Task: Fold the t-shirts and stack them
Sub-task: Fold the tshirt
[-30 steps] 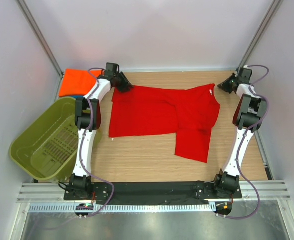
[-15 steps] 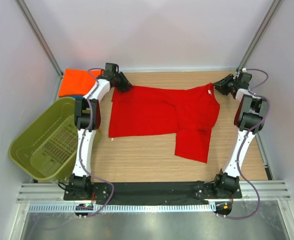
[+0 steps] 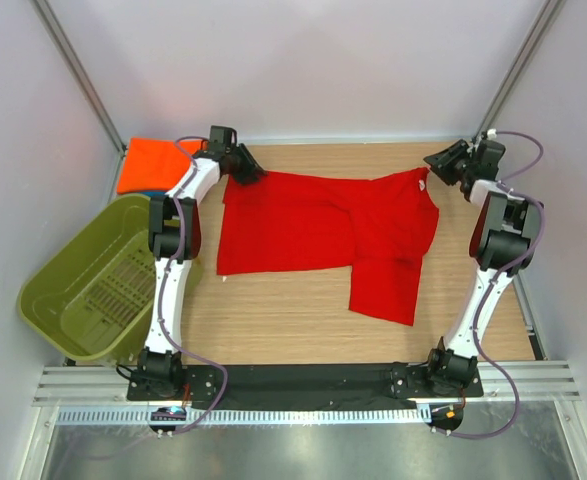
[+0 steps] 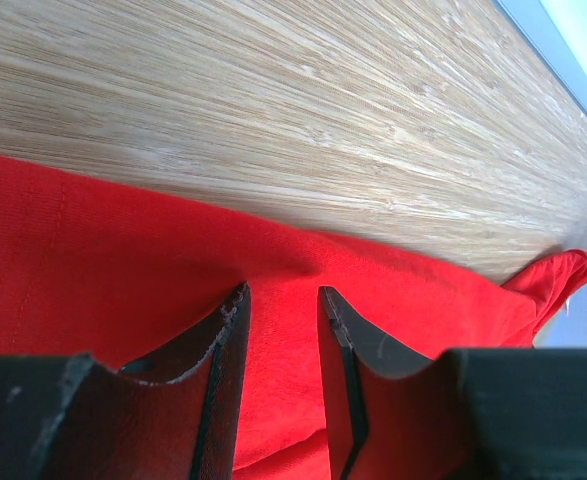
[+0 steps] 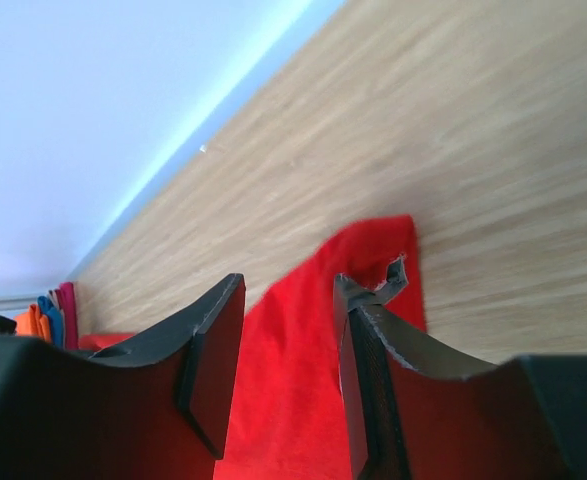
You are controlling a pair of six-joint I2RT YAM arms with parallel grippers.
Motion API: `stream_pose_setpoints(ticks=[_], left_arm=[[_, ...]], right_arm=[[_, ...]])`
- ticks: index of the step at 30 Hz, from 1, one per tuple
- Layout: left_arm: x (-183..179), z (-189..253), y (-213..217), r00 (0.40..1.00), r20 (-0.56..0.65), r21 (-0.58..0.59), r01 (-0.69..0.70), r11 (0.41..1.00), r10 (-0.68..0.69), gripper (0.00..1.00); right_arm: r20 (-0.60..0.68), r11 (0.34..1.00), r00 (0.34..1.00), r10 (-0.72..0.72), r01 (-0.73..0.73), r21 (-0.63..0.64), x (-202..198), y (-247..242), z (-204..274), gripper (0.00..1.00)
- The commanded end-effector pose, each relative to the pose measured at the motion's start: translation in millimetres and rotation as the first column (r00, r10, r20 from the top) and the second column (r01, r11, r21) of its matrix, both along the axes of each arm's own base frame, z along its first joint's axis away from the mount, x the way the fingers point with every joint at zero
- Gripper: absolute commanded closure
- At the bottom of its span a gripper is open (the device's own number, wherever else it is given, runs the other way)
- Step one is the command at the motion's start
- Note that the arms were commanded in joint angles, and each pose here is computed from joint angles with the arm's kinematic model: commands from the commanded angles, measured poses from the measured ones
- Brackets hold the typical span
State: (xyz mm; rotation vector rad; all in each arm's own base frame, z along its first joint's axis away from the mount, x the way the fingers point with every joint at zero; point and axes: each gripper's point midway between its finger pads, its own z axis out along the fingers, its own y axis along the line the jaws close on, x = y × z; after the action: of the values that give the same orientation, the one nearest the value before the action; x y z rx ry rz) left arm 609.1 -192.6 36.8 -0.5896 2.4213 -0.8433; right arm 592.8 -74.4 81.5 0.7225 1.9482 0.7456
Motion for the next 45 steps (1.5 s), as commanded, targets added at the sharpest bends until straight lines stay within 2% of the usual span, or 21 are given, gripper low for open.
stream_pose_setpoints(ticks=[1,4,6,11,19,26,29,30,32,33,34,45], left_arm=[[-2,-25,9,0.999,-0.035,0.020,-0.012,1.000,0.013,0.64],[-1,-24,9,0.999,-0.034,0.018,-0.014,1.000,0.015,0.64],[-1,-24,7,0.999,-0.034,0.009,-0.015,1.000,0.015,0.64],[-1,-22,7,0.999,-0.032,0.004,-0.016,1.000,0.016,0.64],[-3,-25,7,0.999,-0.040,0.005,-0.018,1.000,0.018,0.64],[-2,-24,7,0.999,-0.035,0.006,-0.018,1.000,0.018,0.64],[-2,-26,9,0.999,-0.037,0.014,-0.020,1.000,0.020,0.64],[-3,-30,11,0.999,-0.045,0.022,-0.027,0.999,0.028,0.64],[-4,-33,12,0.998,-0.051,0.032,-0.027,0.999,0.029,0.64],[-4,-35,13,0.998,-0.053,0.038,-0.027,0.999,0.029,0.64],[-5,-36,13,0.998,-0.055,0.040,-0.028,0.999,0.030,0.64],[-5,-36,25,0.997,-0.052,0.112,-0.052,0.992,0.058,0.64]], right_arm=[[0.198,0.995,0.980,-0.003,0.022,-0.097,14,-6,77,0.52],[0.121,0.989,0.993,0.015,0.003,-0.148,19,-6,61,0.54],[0.036,0.990,0.999,0.028,-0.023,-0.137,17,-1,35,0.56],[-0.048,0.987,0.997,0.057,-0.064,-0.145,14,5,11,0.57],[-0.139,0.983,0.989,0.055,-0.078,-0.165,10,13,-15,0.57],[-0.146,0.983,0.988,0.049,-0.074,-0.168,13,18,-24,0.56],[-0.135,0.981,0.991,0.010,-0.036,-0.192,17,10,-22,0.64],[-0.137,0.979,0.991,-0.004,-0.024,-0.202,19,7,-23,0.72],[-0.149,0.974,0.989,-0.021,-0.013,-0.224,20,2,-26,0.82],[-0.154,0.971,0.987,-0.037,-0.001,-0.237,22,-2,-27,0.94],[-0.164,0.970,0.986,-0.043,0.002,-0.243,25,-4,-29,0.99],[-0.233,0.934,0.957,-0.172,0.083,-0.347,27,-38,-49,0.99]])
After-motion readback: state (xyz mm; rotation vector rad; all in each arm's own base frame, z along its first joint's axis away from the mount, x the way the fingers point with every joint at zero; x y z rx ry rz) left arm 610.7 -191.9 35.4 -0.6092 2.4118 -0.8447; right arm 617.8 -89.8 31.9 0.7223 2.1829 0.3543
